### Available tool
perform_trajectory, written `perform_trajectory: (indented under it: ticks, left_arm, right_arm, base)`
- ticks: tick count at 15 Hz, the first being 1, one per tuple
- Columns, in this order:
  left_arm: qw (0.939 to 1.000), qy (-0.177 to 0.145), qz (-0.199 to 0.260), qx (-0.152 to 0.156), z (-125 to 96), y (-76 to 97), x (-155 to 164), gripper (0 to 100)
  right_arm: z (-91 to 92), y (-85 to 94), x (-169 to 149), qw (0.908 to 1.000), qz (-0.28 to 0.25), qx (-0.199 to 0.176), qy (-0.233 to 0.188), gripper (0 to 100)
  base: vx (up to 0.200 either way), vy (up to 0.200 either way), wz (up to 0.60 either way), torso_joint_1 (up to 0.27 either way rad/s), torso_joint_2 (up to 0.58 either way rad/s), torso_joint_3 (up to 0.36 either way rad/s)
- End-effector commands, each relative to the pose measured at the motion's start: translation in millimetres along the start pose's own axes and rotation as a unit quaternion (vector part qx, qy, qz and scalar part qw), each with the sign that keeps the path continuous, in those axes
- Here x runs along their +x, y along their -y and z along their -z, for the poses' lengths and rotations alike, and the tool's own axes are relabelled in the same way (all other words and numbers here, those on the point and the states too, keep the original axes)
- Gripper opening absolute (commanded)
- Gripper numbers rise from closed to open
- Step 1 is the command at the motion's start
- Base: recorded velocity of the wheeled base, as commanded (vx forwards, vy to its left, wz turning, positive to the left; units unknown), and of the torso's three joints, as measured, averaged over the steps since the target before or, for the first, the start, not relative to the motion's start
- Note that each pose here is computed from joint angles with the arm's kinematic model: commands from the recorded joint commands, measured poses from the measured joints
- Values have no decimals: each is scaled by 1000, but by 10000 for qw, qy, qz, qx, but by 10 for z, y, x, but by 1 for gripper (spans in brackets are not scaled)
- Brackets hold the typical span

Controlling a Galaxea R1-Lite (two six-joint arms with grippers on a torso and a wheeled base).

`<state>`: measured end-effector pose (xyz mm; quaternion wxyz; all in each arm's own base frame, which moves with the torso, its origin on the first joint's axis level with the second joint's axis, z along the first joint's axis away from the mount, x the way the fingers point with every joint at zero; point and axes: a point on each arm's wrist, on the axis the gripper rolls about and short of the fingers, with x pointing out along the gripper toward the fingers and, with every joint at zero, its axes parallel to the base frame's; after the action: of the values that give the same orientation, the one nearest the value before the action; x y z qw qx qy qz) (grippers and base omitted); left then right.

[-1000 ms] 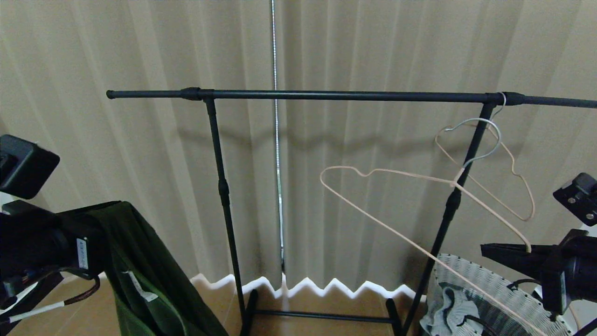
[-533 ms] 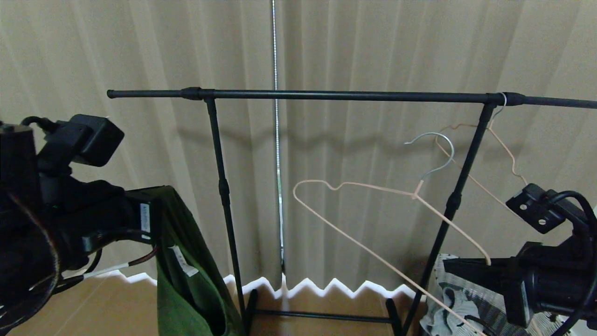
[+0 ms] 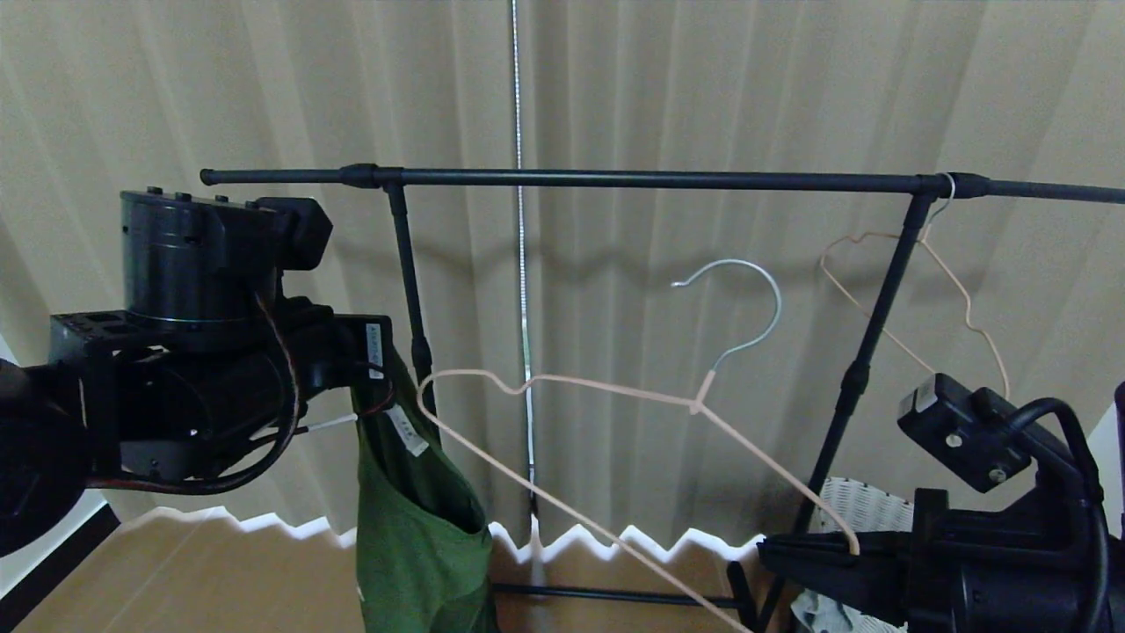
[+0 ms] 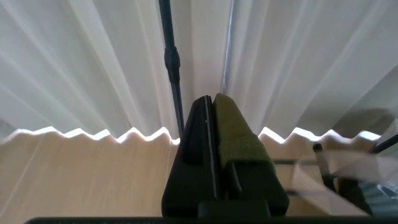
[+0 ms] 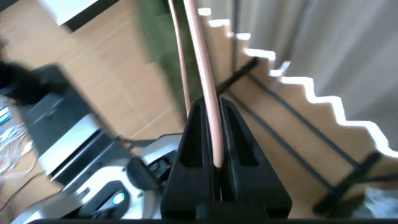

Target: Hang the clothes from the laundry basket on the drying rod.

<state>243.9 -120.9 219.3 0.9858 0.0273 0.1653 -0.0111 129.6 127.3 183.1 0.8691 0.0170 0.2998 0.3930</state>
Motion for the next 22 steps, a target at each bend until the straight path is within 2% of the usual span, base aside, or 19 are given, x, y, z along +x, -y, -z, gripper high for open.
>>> perform_trajectory:
  ticks: [1,5,9,14,18,22]
  left_arm:
    - [10000,-66,-11,30,24,23,58,0]
    - [10000,-31,22,20,4,35,47,0]
    - [9999,0,98,40,-5,68,17,0]
    - [10000,53,29,23,-40,45,-5,0]
    - [10000,73,-45,19,-48,21,-30,0]
    - [9999,72,-117,27,-31,14,-67,0]
  right_arm:
    - [0,-81,29,9998,-194,-77,-26,0]
    - [-35,-79,115,9997,-208,-93,34,0]
    - [-54,-42,425,9999,-143,49,-14,0]
    - [-165,-22,648,9990,295,319,98,0]
    - [-178,-13,772,9985,422,342,23,0]
    - [-172,-82,880,9980,513,355,-30,0]
  base:
    - [0,0,0,0,0,0]
    - [0,0,0,0,0,0]
    - [0,0,0,0,0,0]
    - [0,0,0,0,0,0]
    - [0,0,0,0,0,0]
    - [0,0,0,0,0,0]
